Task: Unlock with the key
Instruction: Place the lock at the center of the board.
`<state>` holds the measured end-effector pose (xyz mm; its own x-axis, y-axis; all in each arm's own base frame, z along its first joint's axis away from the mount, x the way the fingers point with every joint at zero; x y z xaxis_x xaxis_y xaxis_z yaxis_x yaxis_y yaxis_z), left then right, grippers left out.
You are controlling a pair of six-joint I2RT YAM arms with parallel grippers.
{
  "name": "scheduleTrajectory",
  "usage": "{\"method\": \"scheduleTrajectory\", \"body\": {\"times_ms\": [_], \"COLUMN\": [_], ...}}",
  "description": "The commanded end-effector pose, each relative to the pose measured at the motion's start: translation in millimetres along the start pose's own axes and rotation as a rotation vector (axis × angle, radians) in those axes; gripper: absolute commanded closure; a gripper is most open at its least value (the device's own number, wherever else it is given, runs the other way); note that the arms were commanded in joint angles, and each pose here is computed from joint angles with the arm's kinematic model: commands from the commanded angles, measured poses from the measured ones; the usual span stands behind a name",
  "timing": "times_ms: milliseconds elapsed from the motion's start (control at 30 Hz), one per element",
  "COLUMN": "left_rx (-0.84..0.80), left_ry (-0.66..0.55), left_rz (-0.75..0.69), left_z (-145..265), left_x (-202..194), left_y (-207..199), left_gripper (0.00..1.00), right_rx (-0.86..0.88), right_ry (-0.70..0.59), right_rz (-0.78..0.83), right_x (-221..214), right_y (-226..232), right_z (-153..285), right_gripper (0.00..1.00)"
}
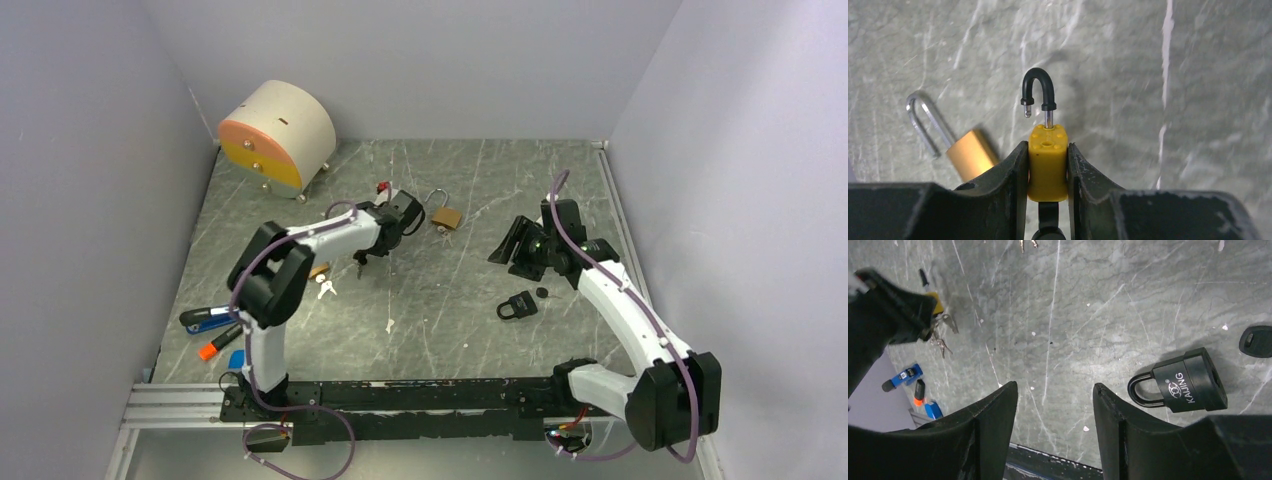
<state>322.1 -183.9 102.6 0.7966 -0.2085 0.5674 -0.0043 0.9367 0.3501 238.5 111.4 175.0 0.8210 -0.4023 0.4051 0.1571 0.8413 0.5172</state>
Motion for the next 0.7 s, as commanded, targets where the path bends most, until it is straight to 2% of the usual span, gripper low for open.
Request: {"method": "scheduleTrajectory", "body": {"times_ms": [0,100,133,267,400,533,667], "left_rx": [0.067,0.059,0.050,-0.052,-0.231,-0.365,-0.521], "left_ry": [0.003,0.039,0.048,0.053,0.003,-0.059,-0.143], "left_rz": [0.063,0.058,0.059,0.080,0.130,0.175,0.223], "left_z": [-14.6,-22.4,-24.1,-19.0,5.9,36.4,74.9], "left_x": [18.0,17.5,16.1,15.8,26.2,39.1,47.1], "left_y": [-12.8,-23.5,-25.9,-34.7,-39.1,-32.4,-22.1], "left_gripper": [0.92,0.63,0.56,0.37,0.20,0.14,0.14], "right_rx": [0.016,-0.027,-0.046,-0.133,-0.225,-0.327,-0.432], "right_ry": [-0.024,-0.035,-0.038,-0.049,-0.070,-0.091,-0.119], "right_rz": [-0.019,-0.017,-0.015,-0.003,-0.003,-0.015,-0.047], "right_x": [-3.8,-5.3,-5.9,-10.8,-12.5,-7.7,-1.4], "right_y": [-0.5,-7.7,-10.7,-26.5,-46.3,-66.2,-90.1], "right_z": [9.1,10.8,11.9,14.1,16.1,17.9,18.4], "right_gripper": [0.41,0.41,0.40,0.38,0.36,0.35,0.35]}}
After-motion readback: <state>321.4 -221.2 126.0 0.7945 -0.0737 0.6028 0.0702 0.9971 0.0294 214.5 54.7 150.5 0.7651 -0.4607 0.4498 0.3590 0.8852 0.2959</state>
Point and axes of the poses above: each gripper's point midway between its finger pads, its own z axis back along the fingers, its own y axis along the line the jaws close on, x = y × z, the point moved 5 cm from there along z, back along the fingers, and after that the axes turned 3 degrees about z, right-handed, at the moved point
